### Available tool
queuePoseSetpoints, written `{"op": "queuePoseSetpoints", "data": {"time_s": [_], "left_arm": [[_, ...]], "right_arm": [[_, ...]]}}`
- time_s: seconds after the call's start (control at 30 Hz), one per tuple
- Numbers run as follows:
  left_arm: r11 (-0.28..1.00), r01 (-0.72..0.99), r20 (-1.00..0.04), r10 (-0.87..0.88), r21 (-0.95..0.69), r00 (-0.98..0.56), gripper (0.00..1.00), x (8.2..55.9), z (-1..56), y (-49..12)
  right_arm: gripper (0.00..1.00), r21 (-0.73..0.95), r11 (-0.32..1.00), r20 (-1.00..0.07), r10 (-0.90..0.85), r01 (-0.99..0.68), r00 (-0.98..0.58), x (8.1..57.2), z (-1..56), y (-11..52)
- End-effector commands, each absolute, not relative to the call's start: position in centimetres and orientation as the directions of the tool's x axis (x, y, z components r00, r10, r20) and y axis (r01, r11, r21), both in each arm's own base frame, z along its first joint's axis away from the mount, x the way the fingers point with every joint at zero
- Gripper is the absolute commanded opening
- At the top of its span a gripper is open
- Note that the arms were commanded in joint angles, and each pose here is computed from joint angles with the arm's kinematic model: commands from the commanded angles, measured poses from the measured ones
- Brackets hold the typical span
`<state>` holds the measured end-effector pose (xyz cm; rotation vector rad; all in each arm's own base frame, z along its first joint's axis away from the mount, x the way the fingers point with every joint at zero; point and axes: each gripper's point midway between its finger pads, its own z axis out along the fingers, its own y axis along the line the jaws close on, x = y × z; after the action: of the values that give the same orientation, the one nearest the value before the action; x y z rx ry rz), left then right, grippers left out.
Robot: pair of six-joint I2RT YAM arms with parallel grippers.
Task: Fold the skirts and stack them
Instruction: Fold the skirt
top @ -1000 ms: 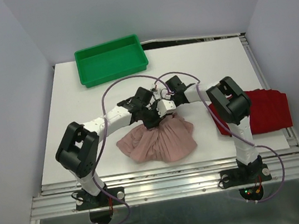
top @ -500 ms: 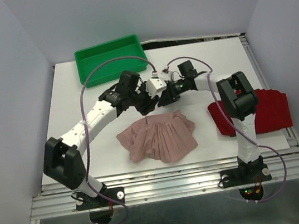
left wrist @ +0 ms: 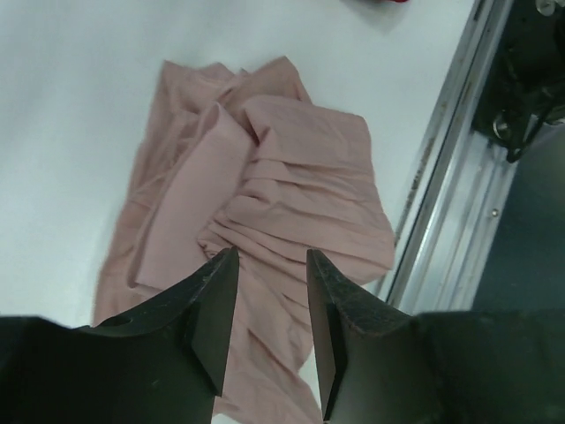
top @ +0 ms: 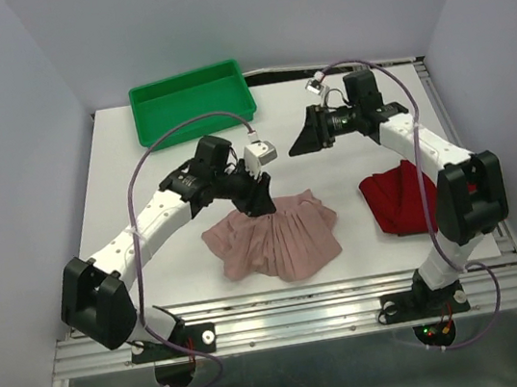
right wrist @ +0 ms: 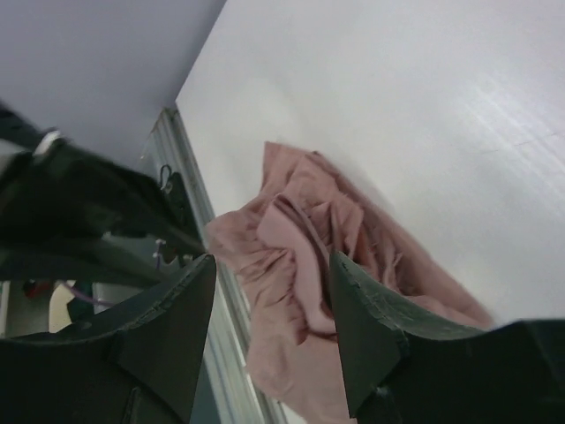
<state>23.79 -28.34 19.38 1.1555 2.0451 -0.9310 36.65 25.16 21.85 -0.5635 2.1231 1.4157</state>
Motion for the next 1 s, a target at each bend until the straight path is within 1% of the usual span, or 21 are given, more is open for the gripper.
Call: {"op": "queuePoseSetpoints", "data": {"time_s": [0.0,0.03,0.07,0.1,0.13,0.23,0.27,0.33,0.37,0.4,0.47,0.5,0.53,0.57,0.63,0.67,0.73,0.8,0.83,0.9,0.97], "left_arm": [[0.372,0.781,-0.705,0.349,-0.501,-0.618,0.47,23.8,18.2,-29.4],[0.373,0.775,-0.702,0.339,-0.51,-0.626,0.47,24.0,18.4,-29.3],[0.391,0.723,-0.65,0.324,-0.569,-0.687,0.47,24.4,17.4,-29.5],[0.399,0.708,-0.637,0.316,-0.583,-0.703,0.47,24.9,17.1,-29.5],[0.428,0.67,-0.601,0.305,-0.607,-0.739,0.47,26.1,15.7,-29.1],[0.462,0.599,-0.548,0.256,-0.655,-0.796,0.47,28.9,13.4,-28.4],[0.465,0.581,-0.532,0.248,-0.668,-0.81,0.46,29.3,12.6,-28.3],[0.473,0.548,-0.503,0.232,-0.69,-0.833,0.46,30.1,11.3,-28.3],[0.479,0.526,-0.473,0.236,-0.703,-0.849,0.46,30.4,9.7,-28.4],[0.483,0.514,-0.46,0.236,-0.708,-0.856,0.46,30.7,9.0,-28.3],[0.5,0.499,-0.442,0.238,-0.708,-0.865,0.46,31.7,6.9,-28.0],[0.506,0.497,-0.442,0.234,-0.705,-0.866,0.45,32.3,6.4,-27.8],[0.513,0.494,-0.439,0.233,-0.702,-0.867,0.46,32.7,5.8,-27.6],[0.524,0.484,-0.423,0.242,-0.7,-0.873,0.46,33.0,4.3,-27.4],[0.537,0.487,-0.428,0.241,-0.689,-0.871,0.46,34.3,3.5,-26.9],[0.546,0.48,-0.414,0.249,-0.687,-0.876,0.45,34.4,2.5,-26.7],[0.547,0.49,-0.423,0.254,-0.679,-0.87,0.42,35.0,2.3,-26.6],[0.547,0.5,-0.429,0.262,-0.672,-0.864,0.42,35.0,2.9,-26.5],[0.539,0.527,-0.455,0.273,-0.657,-0.847,0.42,35.1,3.5,-26.4],[0.531,0.574,-0.509,0.281,-0.623,-0.813,0.45,35.1,6.1,-26.2],[0.537,0.604,-0.559,0.269,-0.589,-0.784,0.51,35.0,9.6,-25.7]], "right_arm": [[0.59,0.806,0.244,-0.526,-0.123,-0.539,-0.842,29.9,22.8,26.8],[0.59,0.812,0.234,-0.518,-0.136,-0.535,-0.845,29.0,22.5,27.1],[0.59,0.82,0.224,-0.504,-0.152,-0.526,-0.85,28.1,22.1,27.4],[0.59,0.825,0.214,-0.497,-0.168,-0.524,-0.851,27.4,21.6,27.8],[0.59,0.838,0.211,-0.469,-0.193,-0.504,-0.862,26.2,20.0,28.1],[0.58,0.847,0.243,-0.43,-0.211,-0.473,-0.878,25.8,16.7,28.1],[0.58,0.847,0.27,-0.41,-0.217,-0.458,-0.886,26.2,14.9,28.2],[0.58,0.827,0.309,-0.415,-0.225,-0.469,-0.881,27.3,12.8,28.2],[0.58,0.816,0.331,-0.421,-0.224,-0.475,-0.879,28.2,12.1,28.3],[0.58,0.815,0.36,-0.393,-0.23,-0.453,-0.89,28.7,10.2,28.3],[0.58,0.783,0.407,-0.411,-0.229,-0.47,-0.883,30.5,8.7,28.4],[0.58,0.778,0.432,-0.393,-0.232,-0.456,-0.89,30.9,7.2,28.4],[0.58,0.765,0.451,-0.396,-0.234,-0.46,-0.888,31.4,6.4,28.3],[0.58,0.761,0.463,-0.389,-0.235,-0.454,-0.891,31.7,5.8,28.3],[0.58,0.748,0.491,-0.375,-0.243,-0.447,-0.895,32.1,4.0,28.1],[0.58,0.741,0.504,-0.37,-0.244,-0.443,-0.897,32.2,3.4,28.0],[0.58,0.72,0.531,-0.372,-0.247,-0.446,-0.895,32.5,2.4,27.7],[0.58,0.713,0.538,-0.381,-0.242,-0.45,-0.892,32.8,2.8,27.7],[0.58,0.721,0.533,-0.382,-0.229,-0.443,-0.896,32.9,3.7,27.9],[0.59,0.724,0.51,-0.426,-0.2,-0.465,-0.882,33.4,6.9,28.3],[0.63,0.738,0.484,-0.453,-0.161,-0.47,-0.877,33.8,10.4,28.8]]}}
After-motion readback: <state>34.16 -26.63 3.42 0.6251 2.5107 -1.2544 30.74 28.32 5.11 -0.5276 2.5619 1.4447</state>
